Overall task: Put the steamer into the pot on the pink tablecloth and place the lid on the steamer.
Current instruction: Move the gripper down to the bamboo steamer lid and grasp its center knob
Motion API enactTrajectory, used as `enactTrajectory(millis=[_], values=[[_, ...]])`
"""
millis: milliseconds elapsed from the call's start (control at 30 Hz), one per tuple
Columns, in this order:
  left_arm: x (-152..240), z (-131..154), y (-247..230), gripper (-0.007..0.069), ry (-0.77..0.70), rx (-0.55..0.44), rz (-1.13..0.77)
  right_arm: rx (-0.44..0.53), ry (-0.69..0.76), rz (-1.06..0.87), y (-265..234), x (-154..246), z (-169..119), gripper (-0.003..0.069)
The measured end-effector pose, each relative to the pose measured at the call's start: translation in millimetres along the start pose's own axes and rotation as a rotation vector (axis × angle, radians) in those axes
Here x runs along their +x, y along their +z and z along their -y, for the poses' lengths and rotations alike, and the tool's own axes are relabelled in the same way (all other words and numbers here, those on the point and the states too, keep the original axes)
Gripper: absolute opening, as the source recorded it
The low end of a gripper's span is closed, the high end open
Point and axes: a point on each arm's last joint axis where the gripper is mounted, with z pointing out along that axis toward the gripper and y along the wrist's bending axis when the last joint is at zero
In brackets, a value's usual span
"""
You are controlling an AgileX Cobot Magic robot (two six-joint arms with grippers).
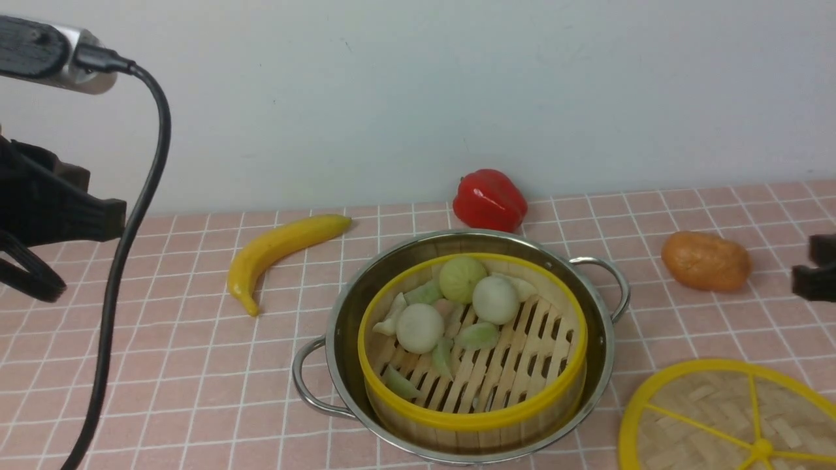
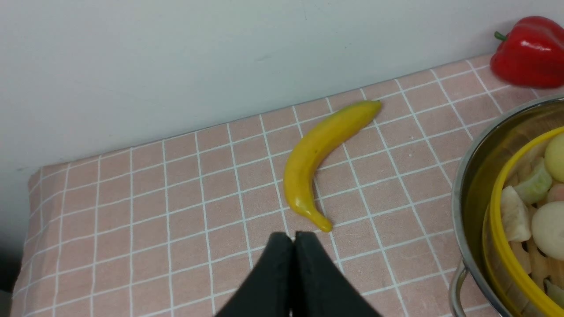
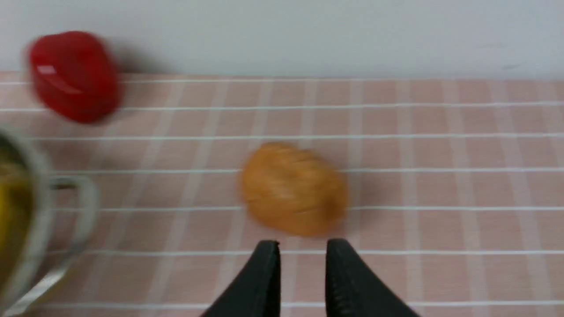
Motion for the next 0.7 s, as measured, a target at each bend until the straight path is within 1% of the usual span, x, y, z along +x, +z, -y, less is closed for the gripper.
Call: enactTrajectory(millis=[33, 100, 133, 167, 233, 300, 367, 400, 433, 467, 567, 633, 667, 700], values=[[0, 0, 0, -0.0001, 0.001, 0.0, 0.0, 0.035, -0.039, 0.013, 0, -1, 6, 0.0179], [0, 0, 0, 0.0001, 0.001, 0.001, 0.0, 0.234, -0.136, 0.036, -3, -4, 23, 0.0181], [0, 0, 0, 0.0001, 0.002, 0.001, 0.0, 0.305, -0.164, 0.039, -4, -5, 29, 0.0182], [0, 0, 0, 0.0001, 0.008, 0.002, 0.0, 0.408, -0.194, 0.041, -8, -7, 37, 0.0184], [0, 1, 0, 0.0001, 0.003, 0.006, 0.0, 0.546, -0.204, 0.029, -15, -9, 49, 0.0185], [0, 1, 0, 0.0001, -0.004, 0.012, 0.0, 0.602, -0.171, -0.022, -22, -11, 54, 0.0186], [0, 1, 0, 0.0001, -0.005, 0.013, 0.0, 0.601, -0.162, -0.058, -26, -13, 55, 0.0186], [0, 1, 0, 0.0001, -0.007, 0.015, -0.002, 0.564, -0.153, -0.139, -31, -14, 54, 0.0188], [0, 1, 0, 0.0001, -0.008, 0.016, -0.002, 0.534, -0.148, -0.178, -33, -16, 52, 0.0188], [0, 1, 0, 0.0001, -0.008, 0.016, -0.002, 0.47, -0.161, -0.254, -36, -16, 48, 0.0188], [0, 1, 0, 0.0001, -0.008, 0.016, -0.005, 0.278, -0.118, -0.428, -43, -16, 33, 0.0188], [1, 1, 0, 0.0001, -0.008, 0.016, -0.007, 0.11, -0.139, -0.545, -48, -15, 20, 0.0188], [1, 1, 0, 0.0001, -0.008, 0.016, -0.007, 0.074, -0.116, -0.569, -49, -13, 16, 0.0188], [1, 1, 0, 0.0001, -0.008, 0.016, -0.008, -0.09, -0.144, -0.623, -54, -14, 3, 0.019]])
